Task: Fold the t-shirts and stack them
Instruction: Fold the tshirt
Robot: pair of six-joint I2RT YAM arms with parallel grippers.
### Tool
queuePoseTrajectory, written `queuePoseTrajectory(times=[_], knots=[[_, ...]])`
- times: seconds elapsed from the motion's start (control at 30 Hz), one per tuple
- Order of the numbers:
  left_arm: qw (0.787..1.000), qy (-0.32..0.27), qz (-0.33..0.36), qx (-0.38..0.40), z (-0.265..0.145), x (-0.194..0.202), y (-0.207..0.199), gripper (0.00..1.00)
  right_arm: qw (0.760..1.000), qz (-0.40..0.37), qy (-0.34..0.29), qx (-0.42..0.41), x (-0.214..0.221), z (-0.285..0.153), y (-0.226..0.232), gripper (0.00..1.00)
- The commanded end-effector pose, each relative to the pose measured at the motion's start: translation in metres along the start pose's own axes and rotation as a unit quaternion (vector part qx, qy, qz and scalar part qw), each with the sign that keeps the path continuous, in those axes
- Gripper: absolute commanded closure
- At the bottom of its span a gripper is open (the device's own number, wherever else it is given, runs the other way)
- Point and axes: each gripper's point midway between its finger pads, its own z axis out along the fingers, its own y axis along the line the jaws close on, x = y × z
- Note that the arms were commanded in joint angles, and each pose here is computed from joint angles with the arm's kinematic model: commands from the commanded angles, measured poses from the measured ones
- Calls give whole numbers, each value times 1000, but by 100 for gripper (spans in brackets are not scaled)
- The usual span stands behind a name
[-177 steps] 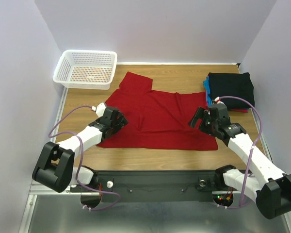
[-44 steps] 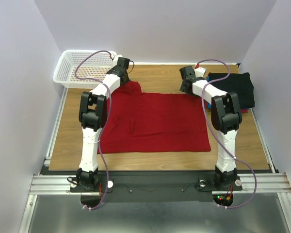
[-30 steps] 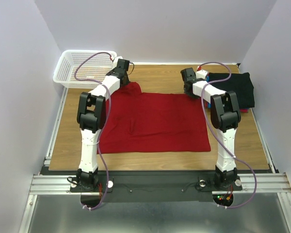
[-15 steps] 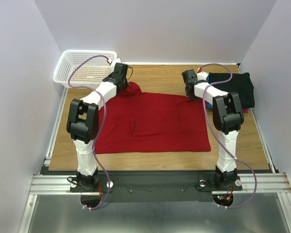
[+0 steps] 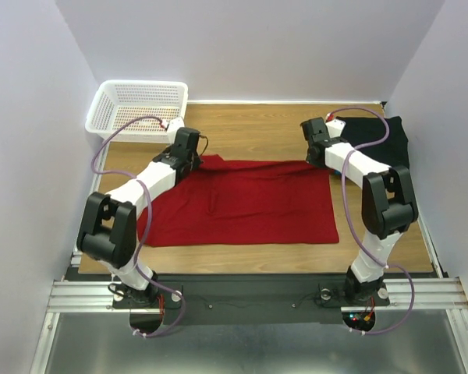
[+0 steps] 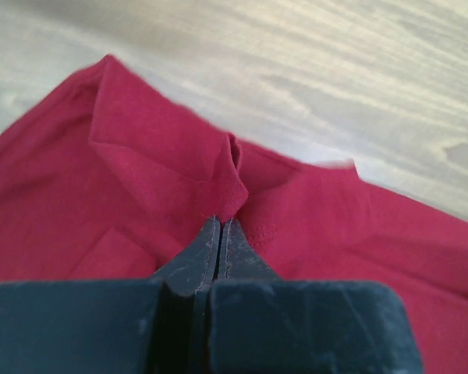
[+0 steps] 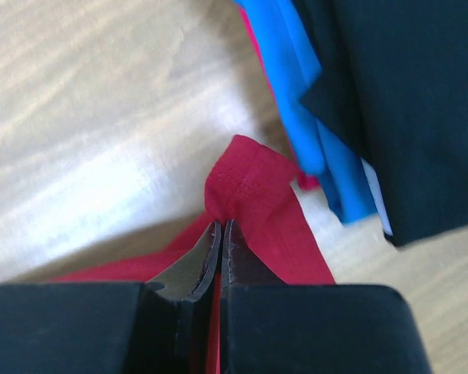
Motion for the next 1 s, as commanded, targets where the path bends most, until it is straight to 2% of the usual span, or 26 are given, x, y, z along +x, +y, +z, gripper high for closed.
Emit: queuePoseTrajectory(times=[0.0, 0.33, 0.83, 0.97], knots=[[999, -39, -38, -3, -25, -12, 10, 100, 999, 11, -25, -19, -14, -18, 0, 100], [996, -49, -69, 0, -77, 8, 46, 100, 998, -1, -7, -66, 4, -39, 6, 99], [997, -14, -79, 5, -108, 62, 69, 100, 997, 2, -6, -82, 17, -61, -15, 99], [997, -5, -77, -15, -112, 75, 85, 100, 996, 2, 12, -86, 35, -62, -22, 100]])
